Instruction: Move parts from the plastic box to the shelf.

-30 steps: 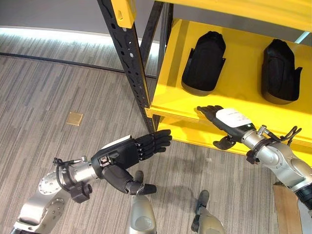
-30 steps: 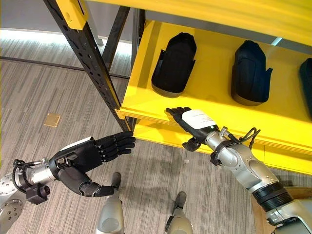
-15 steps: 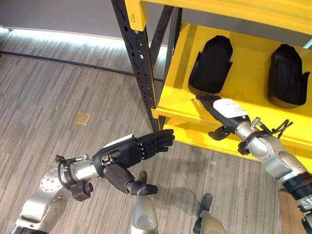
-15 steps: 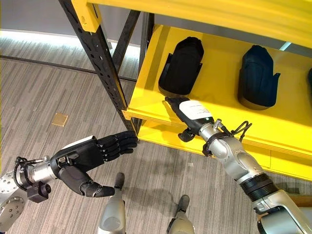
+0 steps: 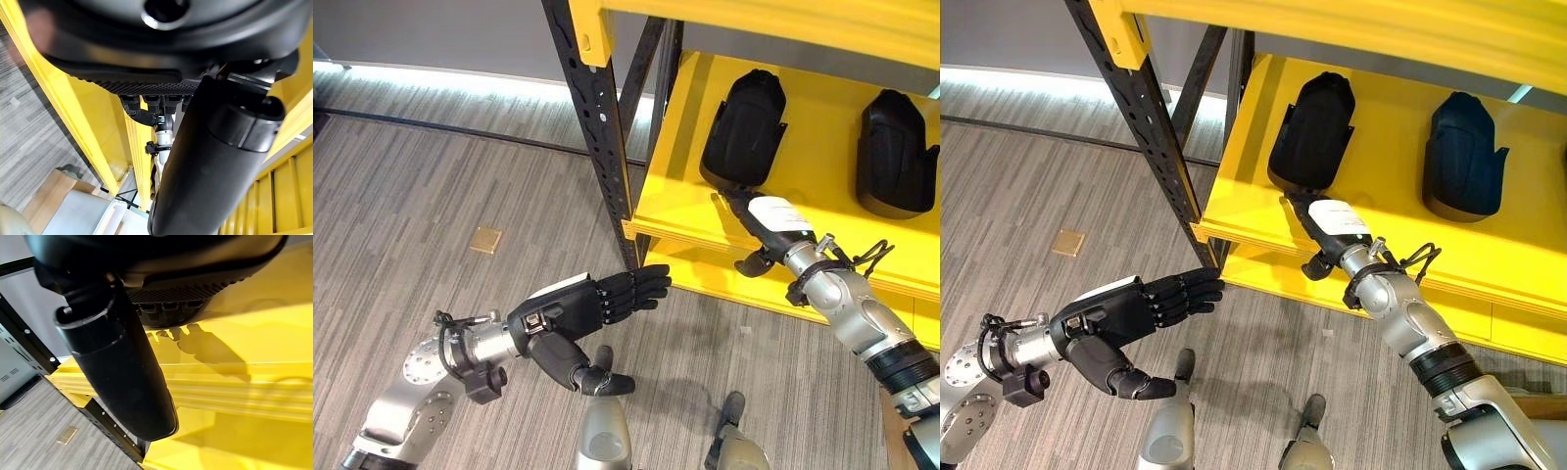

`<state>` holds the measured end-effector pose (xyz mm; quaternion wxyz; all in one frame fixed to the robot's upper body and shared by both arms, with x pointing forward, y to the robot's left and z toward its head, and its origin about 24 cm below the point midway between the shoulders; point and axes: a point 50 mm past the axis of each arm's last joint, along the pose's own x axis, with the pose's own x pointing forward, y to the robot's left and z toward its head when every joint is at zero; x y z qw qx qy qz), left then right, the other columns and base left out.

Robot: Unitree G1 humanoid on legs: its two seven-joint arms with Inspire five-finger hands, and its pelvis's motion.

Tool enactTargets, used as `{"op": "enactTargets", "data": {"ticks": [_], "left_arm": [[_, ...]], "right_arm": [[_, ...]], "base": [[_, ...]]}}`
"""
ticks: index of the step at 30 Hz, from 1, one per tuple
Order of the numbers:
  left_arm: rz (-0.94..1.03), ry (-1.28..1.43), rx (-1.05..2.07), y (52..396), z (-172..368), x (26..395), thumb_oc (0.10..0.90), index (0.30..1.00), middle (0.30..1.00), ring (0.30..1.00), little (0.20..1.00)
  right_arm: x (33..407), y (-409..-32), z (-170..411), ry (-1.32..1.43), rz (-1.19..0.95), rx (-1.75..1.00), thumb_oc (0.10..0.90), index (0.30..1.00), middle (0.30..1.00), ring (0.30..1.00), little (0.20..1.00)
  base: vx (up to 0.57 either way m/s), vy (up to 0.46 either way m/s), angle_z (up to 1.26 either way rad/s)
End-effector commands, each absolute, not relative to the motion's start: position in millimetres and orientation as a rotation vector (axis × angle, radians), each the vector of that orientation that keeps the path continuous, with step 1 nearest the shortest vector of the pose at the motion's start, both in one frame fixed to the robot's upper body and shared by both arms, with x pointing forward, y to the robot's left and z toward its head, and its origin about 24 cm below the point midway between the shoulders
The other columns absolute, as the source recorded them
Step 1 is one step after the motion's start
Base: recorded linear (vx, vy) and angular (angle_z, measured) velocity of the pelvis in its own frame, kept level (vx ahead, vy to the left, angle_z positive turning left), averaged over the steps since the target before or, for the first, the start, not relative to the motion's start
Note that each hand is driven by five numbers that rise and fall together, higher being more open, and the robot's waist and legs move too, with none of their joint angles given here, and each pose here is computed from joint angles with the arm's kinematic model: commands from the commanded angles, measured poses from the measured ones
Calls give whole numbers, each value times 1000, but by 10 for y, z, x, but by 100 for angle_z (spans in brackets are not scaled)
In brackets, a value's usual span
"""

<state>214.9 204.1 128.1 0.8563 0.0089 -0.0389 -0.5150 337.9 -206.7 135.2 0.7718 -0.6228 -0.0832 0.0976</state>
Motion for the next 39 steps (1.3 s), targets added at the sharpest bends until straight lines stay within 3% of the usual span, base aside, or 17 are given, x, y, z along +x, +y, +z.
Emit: {"op": "enactTargets", "data": {"ticks": [1,14,21,24,32,36,39], "left_arm": [[-1166,-161,36,1805,1383,2262,900,1000,1000,1000,1000],[-1029,-162,95,1098,1216,2756,900,1000,1000,1000,1000],[-965,-184,99,954,1233,2806,900,1000,1000,1000,1000],[-927,-210,110,973,1279,2772,900,1000,1000,1000,1000],[-883,-253,125,1210,1283,2588,900,1000,1000,1000,1000],[-820,-292,38,1445,1275,2430,900,1000,1000,1000,1000],[-793,-292,-11,1810,1225,2183,900,1000,1000,1000,1000]], "right_arm": [[3557,-1756,1745,-385,105,-1300,900,1000,1000,1000,1000],[3571,-1194,1800,-514,237,-1265,900,1000,1000,1000,1000],[3331,-1003,1792,-519,513,-1205,900,1000,1000,1000,1000],[3067,-1031,1690,-432,673,-1194,900,1000,1000,1000,1000],[2676,-1500,1317,-177,734,-1082,900,1000,1000,1000,1000],[2459,-1766,1184,-127,608,-683,900,1000,1000,1000,1000],[2324,-2062,1311,-174,458,-456,900,1000,1000,1000,1000]], "base": [[3,-137,7],[-15,-49,-2],[-10,11,-5],[-40,37,-10],[-26,-21,-8],[52,-88,-8],[34,0,-6]]}}
